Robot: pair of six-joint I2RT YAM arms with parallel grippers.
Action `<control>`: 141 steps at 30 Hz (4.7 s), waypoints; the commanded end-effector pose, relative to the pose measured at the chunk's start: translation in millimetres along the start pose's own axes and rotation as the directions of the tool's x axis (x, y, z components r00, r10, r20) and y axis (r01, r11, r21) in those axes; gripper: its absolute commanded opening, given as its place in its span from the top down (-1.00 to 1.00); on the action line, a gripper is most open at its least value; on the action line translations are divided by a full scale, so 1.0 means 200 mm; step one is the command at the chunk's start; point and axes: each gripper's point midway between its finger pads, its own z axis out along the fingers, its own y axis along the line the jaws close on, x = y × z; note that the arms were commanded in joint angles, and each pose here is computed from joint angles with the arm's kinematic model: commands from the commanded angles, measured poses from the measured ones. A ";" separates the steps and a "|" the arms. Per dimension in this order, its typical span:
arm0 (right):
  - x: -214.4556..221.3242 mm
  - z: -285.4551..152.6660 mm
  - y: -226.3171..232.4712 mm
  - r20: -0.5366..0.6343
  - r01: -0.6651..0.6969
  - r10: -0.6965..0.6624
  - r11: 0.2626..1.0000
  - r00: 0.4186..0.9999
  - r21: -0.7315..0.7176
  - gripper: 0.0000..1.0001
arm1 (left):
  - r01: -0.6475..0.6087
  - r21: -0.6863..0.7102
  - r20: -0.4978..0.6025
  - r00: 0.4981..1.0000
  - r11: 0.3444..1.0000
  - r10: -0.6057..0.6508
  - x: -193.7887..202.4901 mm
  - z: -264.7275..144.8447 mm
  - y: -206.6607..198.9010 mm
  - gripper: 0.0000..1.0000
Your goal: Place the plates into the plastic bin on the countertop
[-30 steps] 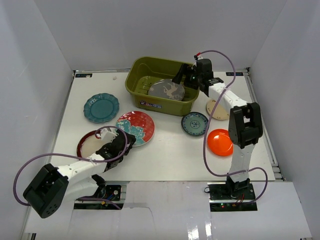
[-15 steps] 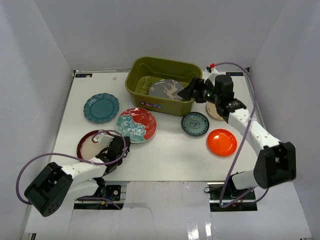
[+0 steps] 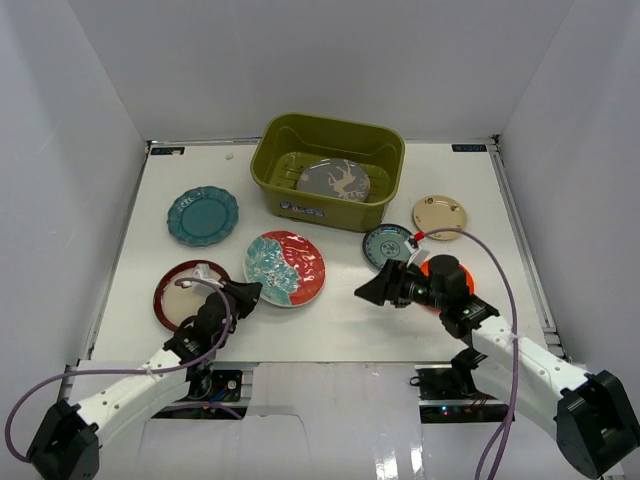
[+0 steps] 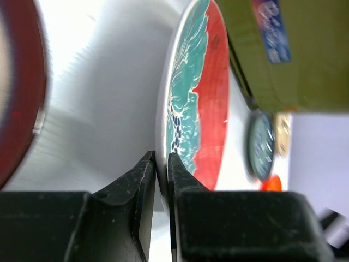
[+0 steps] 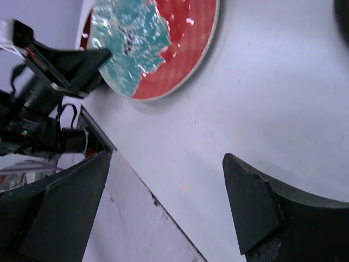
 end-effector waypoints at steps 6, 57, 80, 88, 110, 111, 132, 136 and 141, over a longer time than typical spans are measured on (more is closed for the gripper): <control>0.12 0.11 0.00 -0.018 -0.071 0.071 0.997 0.997 -0.027 -0.80 | 0.030 0.328 -0.201 0.979 0.944 0.039 0.12 -0.19 -0.33 1.00; -0.88 -0.17 0.75 0.351 0.147 -0.043 0.949 0.936 -0.277 0.85 | -0.353 -0.006 0.209 0.915 0.936 0.346 -0.79 0.08 -0.94 -0.89; -1.79 0.68 0.09 0.307 0.055 -0.021 0.993 0.951 -0.105 0.84 | 0.092 -0.411 0.060 0.995 0.907 -0.074 -1.34 0.45 0.27 -0.75; -1.71 0.83 -0.12 0.254 -0.002 0.018 0.998 0.967 -0.061 0.84 | 0.055 -0.435 -0.027 0.997 0.899 -0.074 -1.26 0.55 0.47 -0.70; -1.55 0.63 -0.10 0.182 0.168 -0.211 0.959 0.960 0.226 -0.80 | 0.062 -0.321 -0.013 0.998 0.945 -0.069 -1.18 0.76 0.64 0.04; -1.51 0.61 -0.06 0.171 0.172 -0.205 0.967 0.964 0.187 -0.80 | 0.078 -0.326 -0.014 0.996 0.942 -0.088 -1.16 0.75 0.65 0.10; -0.51 0.27 0.44 0.063 0.134 -0.123 0.966 0.990 -0.222 -0.80 | 0.155 0.055 0.245 0.956 0.986 -0.164 -1.38 0.43 0.11 1.00; -0.47 0.23 0.46 0.052 0.142 -0.134 0.967 0.990 -0.210 -0.80 | 0.195 0.103 0.243 0.946 0.975 -0.215 -1.35 0.40 0.08 1.00; -0.45 0.21 0.50 0.070 0.142 -0.130 0.967 0.989 -0.213 -0.80 | 0.234 0.187 0.223 0.936 0.954 -0.274 -1.31 0.35 0.03 1.00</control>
